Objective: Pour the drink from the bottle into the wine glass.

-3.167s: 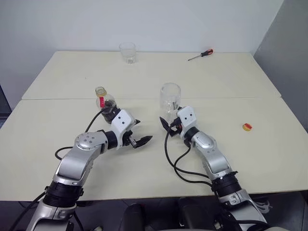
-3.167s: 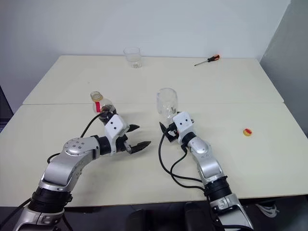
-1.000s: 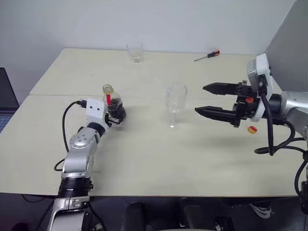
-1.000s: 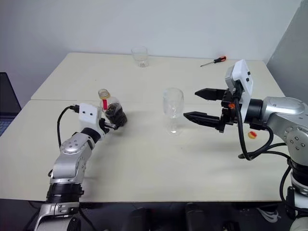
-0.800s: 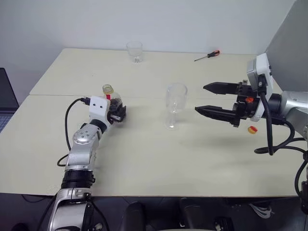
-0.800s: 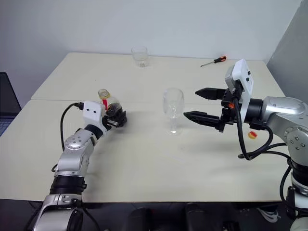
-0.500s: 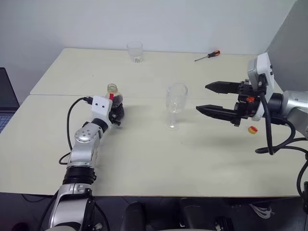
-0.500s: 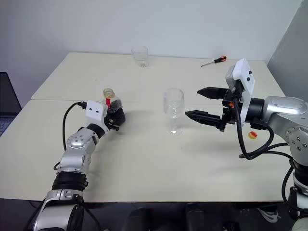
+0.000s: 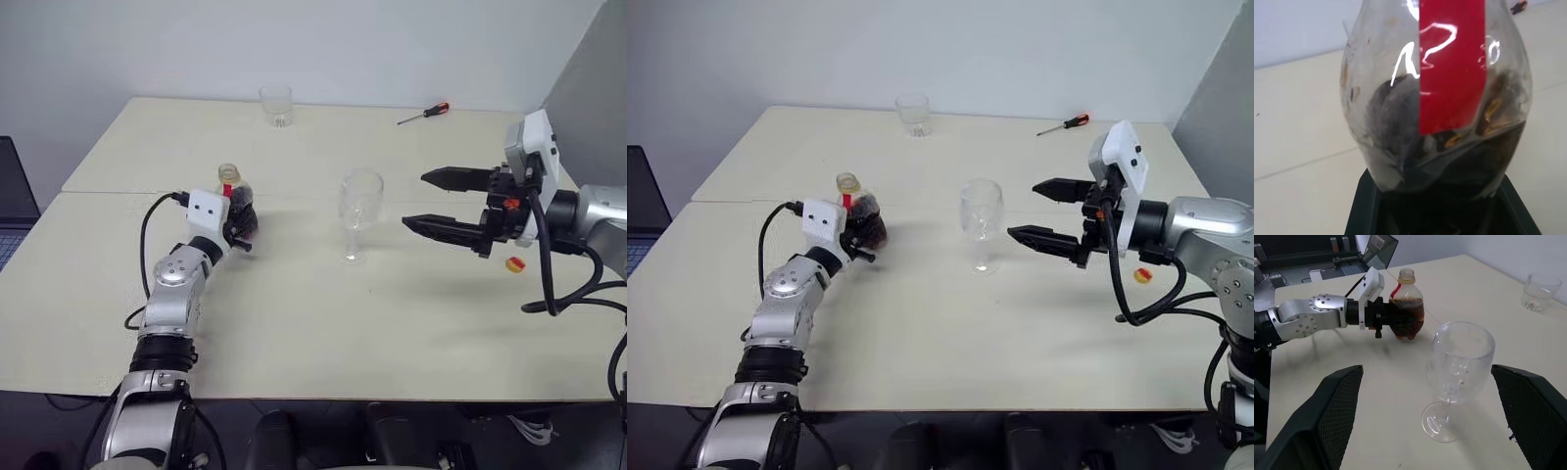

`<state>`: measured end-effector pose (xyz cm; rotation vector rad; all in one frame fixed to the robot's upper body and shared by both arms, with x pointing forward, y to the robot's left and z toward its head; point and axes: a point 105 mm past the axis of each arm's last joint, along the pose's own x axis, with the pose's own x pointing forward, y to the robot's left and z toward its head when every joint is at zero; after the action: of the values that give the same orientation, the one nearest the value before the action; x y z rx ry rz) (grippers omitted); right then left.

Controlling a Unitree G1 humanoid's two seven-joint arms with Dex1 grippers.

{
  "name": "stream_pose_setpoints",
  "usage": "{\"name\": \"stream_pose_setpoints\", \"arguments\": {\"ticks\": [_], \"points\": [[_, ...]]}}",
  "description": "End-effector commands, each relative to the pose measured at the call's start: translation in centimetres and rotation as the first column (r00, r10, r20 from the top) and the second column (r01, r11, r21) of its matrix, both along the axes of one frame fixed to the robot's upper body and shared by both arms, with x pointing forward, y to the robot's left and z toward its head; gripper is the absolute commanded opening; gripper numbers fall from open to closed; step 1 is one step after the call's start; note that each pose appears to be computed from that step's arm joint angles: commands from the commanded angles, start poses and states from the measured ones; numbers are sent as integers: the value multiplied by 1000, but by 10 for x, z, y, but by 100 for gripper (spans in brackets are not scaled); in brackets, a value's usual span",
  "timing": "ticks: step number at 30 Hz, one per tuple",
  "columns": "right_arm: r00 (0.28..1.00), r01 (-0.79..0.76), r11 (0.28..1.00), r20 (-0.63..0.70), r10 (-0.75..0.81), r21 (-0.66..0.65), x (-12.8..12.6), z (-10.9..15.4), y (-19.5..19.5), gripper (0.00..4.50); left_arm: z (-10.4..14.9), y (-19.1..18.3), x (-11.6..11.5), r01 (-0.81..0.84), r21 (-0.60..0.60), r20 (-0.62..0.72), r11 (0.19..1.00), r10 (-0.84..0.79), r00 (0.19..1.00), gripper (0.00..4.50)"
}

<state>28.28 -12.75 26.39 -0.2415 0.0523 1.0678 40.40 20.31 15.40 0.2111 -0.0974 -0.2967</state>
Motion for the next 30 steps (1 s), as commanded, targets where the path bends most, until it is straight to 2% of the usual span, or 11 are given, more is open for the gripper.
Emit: {"name": "stream_pose_setpoints", "arguments": {"ticks": [1,5,9,12,14,16,20,25,30], "points": [[996,16,1000,89,-17,11,-6,18,-5,450,54,-17,2,65,61,148,996,-73,986,93],[995,28,1000,97,-29,7,-8,18,-7,450,81,-41,13,135,140,186,981,-161,969,93],[993,40,999,107,-41,12,-10,20,-7,450,96,-59,21,168,294,210,941,-236,949,93],[992,48,999,116,-49,13,-13,21,-8,450,98,-69,26,179,394,210,902,-278,937,93],[991,52,999,119,-53,14,-15,21,-8,450,98,-71,30,183,388,210,903,-280,937,93],[990,63,998,125,-64,12,-16,22,-8,450,98,-77,31,196,430,215,881,-311,926,93],[987,83,997,134,-83,5,-20,23,-10,450,99,-92,34,179,566,230,804,-363,903,93],[986,102,995,132,-102,6,-20,21,-10,450,110,-99,38,120,618,282,777,-361,889,93],[985,106,994,132,-106,11,-21,20,-9,450,116,-112,36,127,654,307,746,-415,857,93]]}}
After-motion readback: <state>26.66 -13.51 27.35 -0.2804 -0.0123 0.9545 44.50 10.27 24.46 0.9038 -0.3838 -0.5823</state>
